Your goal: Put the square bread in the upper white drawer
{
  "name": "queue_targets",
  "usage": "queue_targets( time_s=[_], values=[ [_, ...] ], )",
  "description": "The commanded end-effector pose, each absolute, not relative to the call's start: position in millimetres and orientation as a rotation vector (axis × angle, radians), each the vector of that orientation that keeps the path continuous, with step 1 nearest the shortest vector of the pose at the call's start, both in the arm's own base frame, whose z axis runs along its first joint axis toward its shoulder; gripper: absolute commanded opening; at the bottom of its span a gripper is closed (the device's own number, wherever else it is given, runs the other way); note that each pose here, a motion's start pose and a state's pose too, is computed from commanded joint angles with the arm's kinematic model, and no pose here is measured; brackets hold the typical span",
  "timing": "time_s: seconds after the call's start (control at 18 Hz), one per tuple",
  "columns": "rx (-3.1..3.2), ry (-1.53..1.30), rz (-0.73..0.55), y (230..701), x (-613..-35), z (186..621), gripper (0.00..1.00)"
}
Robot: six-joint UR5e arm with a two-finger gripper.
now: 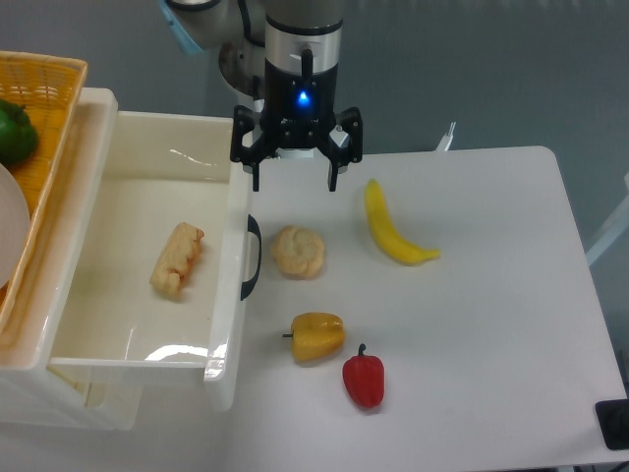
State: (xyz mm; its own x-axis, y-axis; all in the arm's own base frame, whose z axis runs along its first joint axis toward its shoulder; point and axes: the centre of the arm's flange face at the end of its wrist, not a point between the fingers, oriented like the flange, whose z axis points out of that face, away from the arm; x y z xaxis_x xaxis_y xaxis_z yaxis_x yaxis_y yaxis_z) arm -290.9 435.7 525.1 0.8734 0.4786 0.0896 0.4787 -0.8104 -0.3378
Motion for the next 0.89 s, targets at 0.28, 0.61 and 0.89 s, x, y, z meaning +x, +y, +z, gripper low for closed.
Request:
queue_targets(
  time_s=[0.28, 0.61, 0.89],
  values=[
    [-2.691, -0.725, -0.005, 435.2, -290.2, 524.7, 1.00],
    [-2.687, -0.726, -0.005, 434.6, -289.3, 526.3, 1.00],
    [-2.687, -0.726, -0.005, 434.1, -288.8, 526.9, 1.00]
  ],
)
